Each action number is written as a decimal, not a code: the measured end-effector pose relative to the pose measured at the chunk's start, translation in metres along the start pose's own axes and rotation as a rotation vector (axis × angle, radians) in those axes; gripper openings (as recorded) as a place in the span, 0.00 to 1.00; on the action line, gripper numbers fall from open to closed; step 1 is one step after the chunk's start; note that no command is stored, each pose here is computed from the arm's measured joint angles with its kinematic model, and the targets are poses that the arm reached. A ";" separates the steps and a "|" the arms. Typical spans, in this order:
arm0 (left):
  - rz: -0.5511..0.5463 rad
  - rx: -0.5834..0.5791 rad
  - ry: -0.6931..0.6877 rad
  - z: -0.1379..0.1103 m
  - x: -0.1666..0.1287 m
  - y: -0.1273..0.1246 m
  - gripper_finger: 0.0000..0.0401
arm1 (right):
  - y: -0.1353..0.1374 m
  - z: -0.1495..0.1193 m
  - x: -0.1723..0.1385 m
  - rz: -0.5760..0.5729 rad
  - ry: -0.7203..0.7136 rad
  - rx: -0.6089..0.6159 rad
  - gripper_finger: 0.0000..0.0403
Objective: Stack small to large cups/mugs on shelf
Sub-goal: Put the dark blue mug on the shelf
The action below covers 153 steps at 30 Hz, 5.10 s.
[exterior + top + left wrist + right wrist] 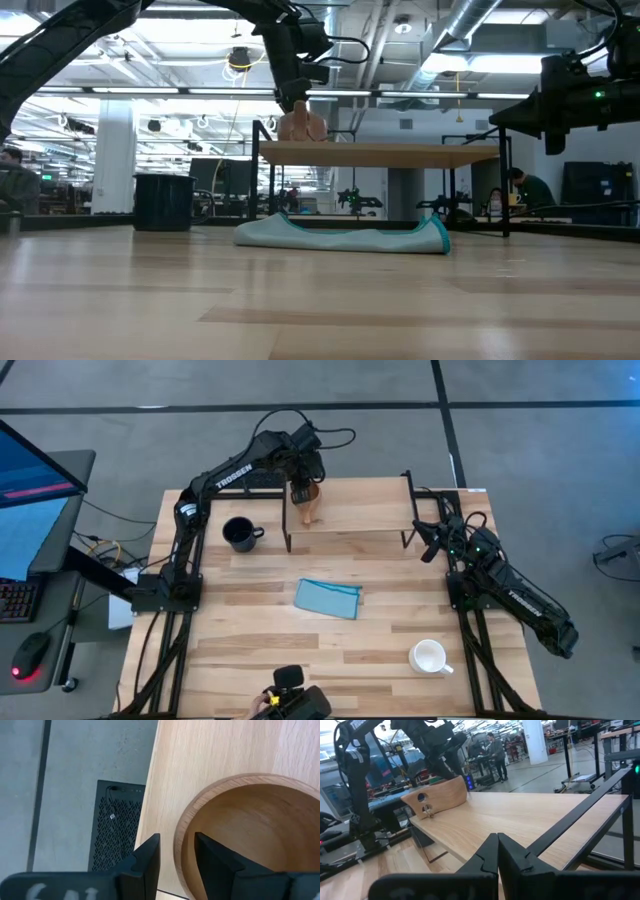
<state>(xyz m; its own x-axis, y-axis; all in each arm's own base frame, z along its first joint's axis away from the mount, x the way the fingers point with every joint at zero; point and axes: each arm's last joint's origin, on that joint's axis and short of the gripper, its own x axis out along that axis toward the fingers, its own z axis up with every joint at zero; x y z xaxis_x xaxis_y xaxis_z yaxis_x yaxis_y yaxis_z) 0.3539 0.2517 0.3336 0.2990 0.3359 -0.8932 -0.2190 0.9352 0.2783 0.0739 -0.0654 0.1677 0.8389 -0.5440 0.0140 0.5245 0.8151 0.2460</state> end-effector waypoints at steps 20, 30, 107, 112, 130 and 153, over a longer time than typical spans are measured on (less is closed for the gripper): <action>0.014 -0.001 0.006 0.000 0.000 0.000 0.48 | 0.000 0.000 0.000 -0.003 -0.001 0.000 0.06; 0.008 0.005 0.017 -0.001 0.000 -0.001 0.46 | 0.000 0.000 0.000 -0.004 -0.001 -0.024 0.06; -0.024 -0.265 -1.024 -0.129 -0.204 -0.047 0.04 | 0.000 0.000 0.000 -0.005 0.005 -0.022 0.06; 0.010 -0.348 -1.146 -0.180 -0.175 -0.075 0.04 | 0.000 0.000 0.000 -0.005 0.005 -0.022 0.06; 0.059 -0.556 -1.177 -0.282 -0.117 -0.129 0.04 | 0.000 -0.001 0.000 -0.004 0.007 -0.012 0.06; 0.048 -0.556 -1.102 -0.288 -0.106 -0.134 0.04 | 0.000 -0.001 0.000 -0.004 0.007 -0.013 0.06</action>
<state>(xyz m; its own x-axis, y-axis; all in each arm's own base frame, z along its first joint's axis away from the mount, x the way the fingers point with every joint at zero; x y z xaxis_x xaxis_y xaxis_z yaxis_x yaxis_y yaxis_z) 0.0840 0.0589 0.2892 0.8434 0.5360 -0.0367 -0.5359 0.8348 -0.1259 0.0742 -0.0658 0.1671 0.8377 -0.5461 0.0065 0.5297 0.8154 0.2335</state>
